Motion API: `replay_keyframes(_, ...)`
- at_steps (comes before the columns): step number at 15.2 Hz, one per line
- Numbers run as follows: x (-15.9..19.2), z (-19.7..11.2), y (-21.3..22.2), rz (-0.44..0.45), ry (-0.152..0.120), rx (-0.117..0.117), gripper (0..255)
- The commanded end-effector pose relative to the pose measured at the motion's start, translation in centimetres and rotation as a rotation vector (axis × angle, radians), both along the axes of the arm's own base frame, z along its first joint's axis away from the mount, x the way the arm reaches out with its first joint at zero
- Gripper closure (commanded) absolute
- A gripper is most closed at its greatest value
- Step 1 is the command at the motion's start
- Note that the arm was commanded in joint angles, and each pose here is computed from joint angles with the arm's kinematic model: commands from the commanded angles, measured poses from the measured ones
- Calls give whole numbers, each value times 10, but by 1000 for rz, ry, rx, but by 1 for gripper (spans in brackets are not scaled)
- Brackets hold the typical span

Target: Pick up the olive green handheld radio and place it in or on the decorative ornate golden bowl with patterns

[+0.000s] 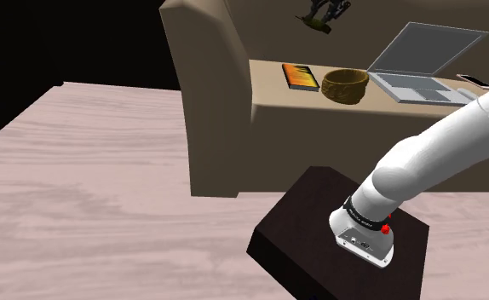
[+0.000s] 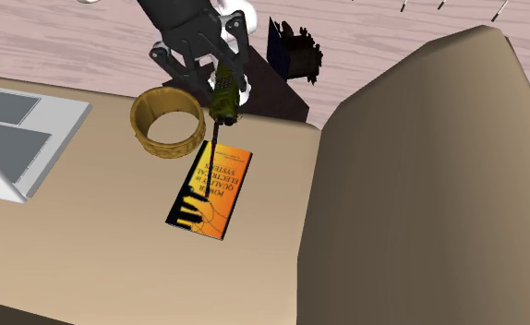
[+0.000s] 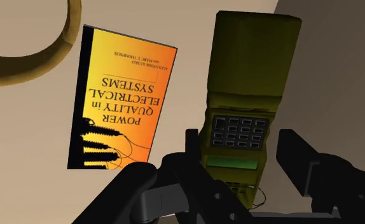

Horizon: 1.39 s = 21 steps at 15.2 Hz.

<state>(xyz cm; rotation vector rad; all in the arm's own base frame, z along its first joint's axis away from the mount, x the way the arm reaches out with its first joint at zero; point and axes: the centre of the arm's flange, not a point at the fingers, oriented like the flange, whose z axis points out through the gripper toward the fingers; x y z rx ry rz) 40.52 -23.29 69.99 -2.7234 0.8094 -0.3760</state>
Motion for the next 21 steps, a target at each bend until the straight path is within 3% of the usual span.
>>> replay_keyframes(1, -23, 2, -9, 1, 0, 0, 255)
replay_keyframes(16, -210, 7, -79, 1, 0, 0, 255)
replay_keyframes(21, -210, -19, -79, 1, 0, 0, 255)
